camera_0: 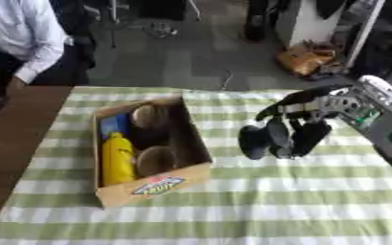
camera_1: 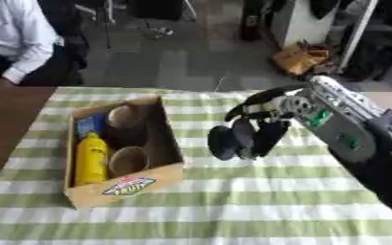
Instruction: Pick up objects on the table and place them in the box.
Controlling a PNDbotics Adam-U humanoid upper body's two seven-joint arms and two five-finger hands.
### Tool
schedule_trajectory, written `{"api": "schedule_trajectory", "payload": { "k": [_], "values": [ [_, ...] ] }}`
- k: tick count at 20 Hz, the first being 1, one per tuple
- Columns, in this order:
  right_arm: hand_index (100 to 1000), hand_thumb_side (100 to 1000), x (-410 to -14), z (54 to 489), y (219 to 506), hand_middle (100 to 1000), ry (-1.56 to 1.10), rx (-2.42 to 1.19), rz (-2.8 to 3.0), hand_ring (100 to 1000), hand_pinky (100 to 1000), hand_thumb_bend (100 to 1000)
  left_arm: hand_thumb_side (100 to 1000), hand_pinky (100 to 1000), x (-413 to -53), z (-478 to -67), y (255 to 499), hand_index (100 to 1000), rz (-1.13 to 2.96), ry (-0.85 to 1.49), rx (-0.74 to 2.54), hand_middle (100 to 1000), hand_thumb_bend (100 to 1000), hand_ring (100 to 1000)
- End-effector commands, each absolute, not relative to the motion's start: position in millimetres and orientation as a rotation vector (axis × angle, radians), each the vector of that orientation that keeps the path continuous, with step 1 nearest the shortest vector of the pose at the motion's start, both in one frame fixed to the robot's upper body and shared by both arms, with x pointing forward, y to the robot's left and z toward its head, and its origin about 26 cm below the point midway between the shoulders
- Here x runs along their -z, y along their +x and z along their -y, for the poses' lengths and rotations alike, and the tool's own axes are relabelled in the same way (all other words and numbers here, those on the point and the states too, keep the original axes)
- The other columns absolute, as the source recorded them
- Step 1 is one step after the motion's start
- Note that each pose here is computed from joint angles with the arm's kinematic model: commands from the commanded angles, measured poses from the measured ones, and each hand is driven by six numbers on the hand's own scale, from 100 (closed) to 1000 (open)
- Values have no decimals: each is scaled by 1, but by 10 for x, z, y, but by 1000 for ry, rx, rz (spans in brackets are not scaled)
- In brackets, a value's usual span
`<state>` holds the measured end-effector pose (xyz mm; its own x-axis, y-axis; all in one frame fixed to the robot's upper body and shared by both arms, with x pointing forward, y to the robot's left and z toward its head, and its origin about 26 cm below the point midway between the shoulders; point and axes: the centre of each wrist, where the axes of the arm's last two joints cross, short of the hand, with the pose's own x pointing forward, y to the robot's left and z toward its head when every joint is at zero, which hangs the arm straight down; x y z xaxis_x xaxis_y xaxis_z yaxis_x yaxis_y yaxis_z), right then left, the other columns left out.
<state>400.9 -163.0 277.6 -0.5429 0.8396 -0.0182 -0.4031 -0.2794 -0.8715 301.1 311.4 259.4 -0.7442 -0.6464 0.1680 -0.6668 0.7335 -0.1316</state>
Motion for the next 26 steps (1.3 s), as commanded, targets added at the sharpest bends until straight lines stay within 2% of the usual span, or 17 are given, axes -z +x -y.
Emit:
{"api": "schedule_trajectory", "payload": {
  "k": [1,16,21,26],
  "values": [
    [463,388,-3028,1560,3936,397,-677,-1909,1173,367,100,100,976,900,-2707,-3121,2982,1000,2862,1087,-266,942,100,967],
    [463,409,-3389,1118,3960,396,-734,-1950,1293,365,100,100,976,900,-2731,-3086,2993,1000,2881,1057,-256,942,100,967],
    [462,401,-3374,909,4139,394,-712,-1946,1276,360,100,100,976,900,-2739,-3054,3002,1000,2890,1030,-259,942,100,967],
    [462,388,-3325,852,4461,393,-615,-1887,1230,358,100,100,975,900,-2766,-3029,3009,1000,2904,1008,-257,942,100,967]
  ]
}}
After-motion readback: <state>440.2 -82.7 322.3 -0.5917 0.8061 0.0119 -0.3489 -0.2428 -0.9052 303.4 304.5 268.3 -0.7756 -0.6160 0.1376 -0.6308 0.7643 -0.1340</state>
